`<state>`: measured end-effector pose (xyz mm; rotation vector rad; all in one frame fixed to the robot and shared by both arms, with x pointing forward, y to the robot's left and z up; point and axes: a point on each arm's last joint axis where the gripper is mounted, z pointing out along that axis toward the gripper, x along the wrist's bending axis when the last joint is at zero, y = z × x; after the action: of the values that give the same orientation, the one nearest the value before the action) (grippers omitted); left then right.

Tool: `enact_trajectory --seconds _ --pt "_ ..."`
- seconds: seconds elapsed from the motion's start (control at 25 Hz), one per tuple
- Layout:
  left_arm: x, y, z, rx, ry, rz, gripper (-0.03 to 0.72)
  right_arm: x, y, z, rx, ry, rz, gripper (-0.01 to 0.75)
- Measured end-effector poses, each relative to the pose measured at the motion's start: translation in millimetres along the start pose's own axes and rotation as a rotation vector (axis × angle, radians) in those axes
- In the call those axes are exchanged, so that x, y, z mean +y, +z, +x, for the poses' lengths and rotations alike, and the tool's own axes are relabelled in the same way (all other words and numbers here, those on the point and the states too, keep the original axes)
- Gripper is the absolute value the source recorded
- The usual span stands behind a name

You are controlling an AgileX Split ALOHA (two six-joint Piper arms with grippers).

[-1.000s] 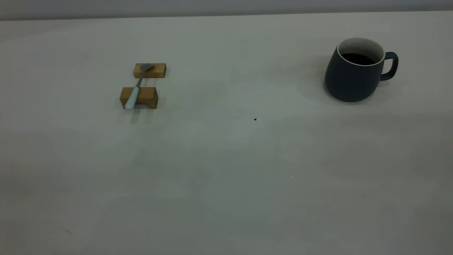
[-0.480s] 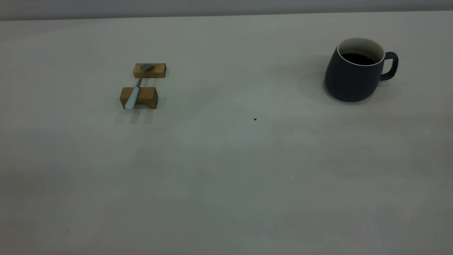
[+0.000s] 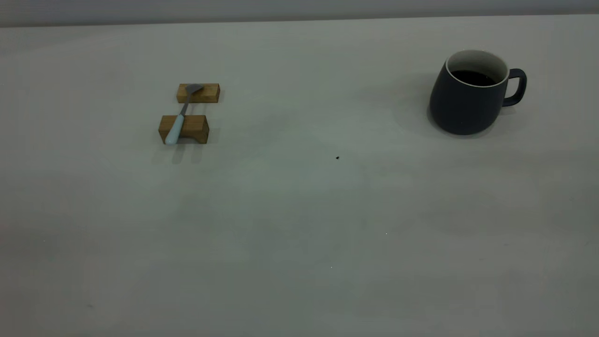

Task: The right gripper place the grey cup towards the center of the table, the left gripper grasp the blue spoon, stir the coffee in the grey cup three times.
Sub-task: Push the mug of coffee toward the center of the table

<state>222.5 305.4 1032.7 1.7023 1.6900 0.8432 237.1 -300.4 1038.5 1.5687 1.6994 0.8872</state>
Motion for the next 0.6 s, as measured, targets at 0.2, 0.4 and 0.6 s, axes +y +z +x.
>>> enact_trajectory --seconds 0.2,0.4,0.6 --pt "0.0 0.0 0.0 0.0 0.0 0.0 0.329 0.0 0.0 0.0 0.0 0.0 0.0 0.591" --pt "0.0 0.0 0.0 0.0 0.0 0.0 0.329 10.7 -9.3 -1.0 -0.007 0.094 -0.032 0.591" --pt "0.0 0.0 0.0 0.0 0.0 0.0 0.329 65.8 -10.2 -4.0 -0.036 0.05 0.042 0.596"
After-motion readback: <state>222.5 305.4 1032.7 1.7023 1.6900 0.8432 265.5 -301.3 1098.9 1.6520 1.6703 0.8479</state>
